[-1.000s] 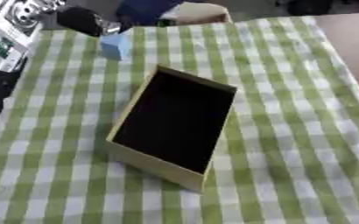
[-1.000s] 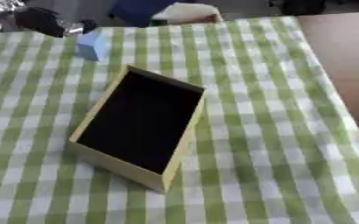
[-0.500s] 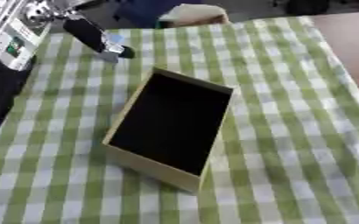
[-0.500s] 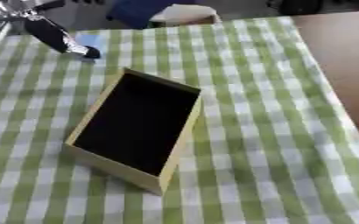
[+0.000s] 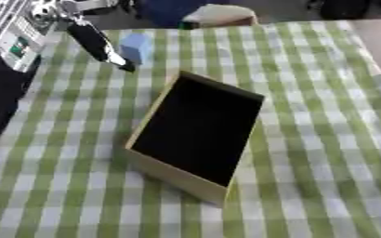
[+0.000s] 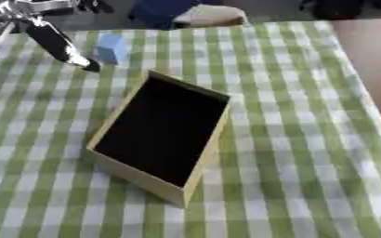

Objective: Pick up objects on the table and place them in the box.

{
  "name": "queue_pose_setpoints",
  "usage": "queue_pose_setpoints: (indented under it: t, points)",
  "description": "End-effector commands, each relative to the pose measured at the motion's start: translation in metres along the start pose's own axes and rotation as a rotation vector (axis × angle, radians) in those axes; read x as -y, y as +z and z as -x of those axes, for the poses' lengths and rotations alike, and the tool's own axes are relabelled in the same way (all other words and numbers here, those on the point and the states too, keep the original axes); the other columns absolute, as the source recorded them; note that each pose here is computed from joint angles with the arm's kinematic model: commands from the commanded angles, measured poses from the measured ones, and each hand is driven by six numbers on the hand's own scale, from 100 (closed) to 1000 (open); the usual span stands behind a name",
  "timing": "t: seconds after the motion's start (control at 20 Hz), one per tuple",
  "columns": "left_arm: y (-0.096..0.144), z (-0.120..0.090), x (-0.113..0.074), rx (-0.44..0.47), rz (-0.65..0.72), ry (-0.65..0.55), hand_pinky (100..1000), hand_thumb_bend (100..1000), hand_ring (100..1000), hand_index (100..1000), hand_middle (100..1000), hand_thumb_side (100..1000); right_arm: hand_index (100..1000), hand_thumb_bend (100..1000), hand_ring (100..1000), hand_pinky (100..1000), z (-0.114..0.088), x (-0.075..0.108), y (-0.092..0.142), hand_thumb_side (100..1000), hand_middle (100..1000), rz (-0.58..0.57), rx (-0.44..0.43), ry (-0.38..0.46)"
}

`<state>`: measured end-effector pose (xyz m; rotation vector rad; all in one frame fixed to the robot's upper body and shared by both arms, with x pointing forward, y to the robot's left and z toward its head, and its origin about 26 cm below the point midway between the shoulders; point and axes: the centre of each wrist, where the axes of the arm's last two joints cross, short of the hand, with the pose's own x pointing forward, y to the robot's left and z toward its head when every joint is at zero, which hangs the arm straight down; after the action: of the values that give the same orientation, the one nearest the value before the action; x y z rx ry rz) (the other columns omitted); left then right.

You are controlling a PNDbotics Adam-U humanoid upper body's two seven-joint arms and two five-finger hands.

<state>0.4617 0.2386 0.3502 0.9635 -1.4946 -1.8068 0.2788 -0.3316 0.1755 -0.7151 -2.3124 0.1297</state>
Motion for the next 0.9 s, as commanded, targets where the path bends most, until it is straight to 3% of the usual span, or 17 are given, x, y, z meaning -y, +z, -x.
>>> queue_pose_setpoints:
  t: [0.05, 0.9]
  points:
    - [0.0079, 0.0059, -0.0147, -0.035, -0.012, -0.032, 859, 612, 870, 933, 843, 253, 861, 100, 719, 696, -0.006, 0.0055, -0.0056, 1000, 682, 0.003, 0.031, 0.009]
    - [0.0088, 0.0123, -0.0203, -0.079, -0.187, -0.05, 840, 542, 852, 918, 850, 213, 862, 100, 718, 695, -0.0075, 0.0036, -0.0088, 1000, 680, 0.016, 0.038, 0.006]
